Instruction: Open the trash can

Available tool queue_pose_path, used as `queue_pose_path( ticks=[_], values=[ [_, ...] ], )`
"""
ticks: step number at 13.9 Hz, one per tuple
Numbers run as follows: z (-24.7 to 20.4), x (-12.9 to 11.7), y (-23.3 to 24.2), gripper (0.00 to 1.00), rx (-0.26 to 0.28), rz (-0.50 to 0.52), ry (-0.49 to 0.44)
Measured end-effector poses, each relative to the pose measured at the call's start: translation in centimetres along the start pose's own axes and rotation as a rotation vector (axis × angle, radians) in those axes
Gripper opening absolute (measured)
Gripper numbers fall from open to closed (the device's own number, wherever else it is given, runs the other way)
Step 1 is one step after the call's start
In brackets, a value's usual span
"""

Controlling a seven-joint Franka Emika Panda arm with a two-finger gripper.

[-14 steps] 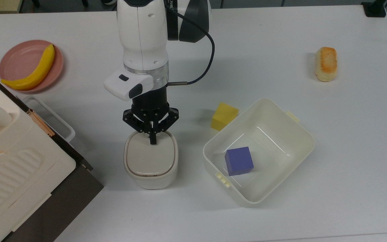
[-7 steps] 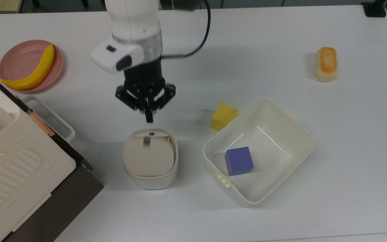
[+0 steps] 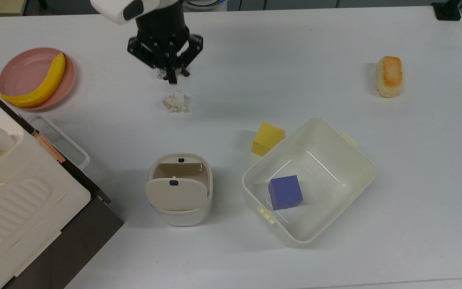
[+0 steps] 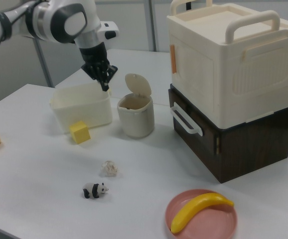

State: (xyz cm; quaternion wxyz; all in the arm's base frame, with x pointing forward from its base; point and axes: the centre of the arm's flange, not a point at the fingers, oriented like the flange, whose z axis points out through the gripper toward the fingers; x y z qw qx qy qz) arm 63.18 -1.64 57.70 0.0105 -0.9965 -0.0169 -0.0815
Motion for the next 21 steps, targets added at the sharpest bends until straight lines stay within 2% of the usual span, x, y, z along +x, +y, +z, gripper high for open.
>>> queue_pose_path(
  ticks=[3,6,8,11,12,15,21],
  values=[
    [-1.5,-2.1,0.2,0.01,-0.030,-0.009,-0.097],
    [-2.6,-3.3,0.2,0.05,-0.035,-0.010,-0.139],
    [-3.1,-3.7,0.2,0.22,-0.035,-0.010,-0.138],
    [-3.1,-3.9,0.3,0.54,-0.051,-0.012,-0.142],
    [-3.0,-4.0,0.5,0.70,-0.072,-0.015,-0.148],
    [-2.9,-4.0,0.7,0.99,-0.095,-0.019,-0.152],
    [-2.7,-4.2,0.6,1.00,-0.095,-0.022,-0.166]
  ],
)
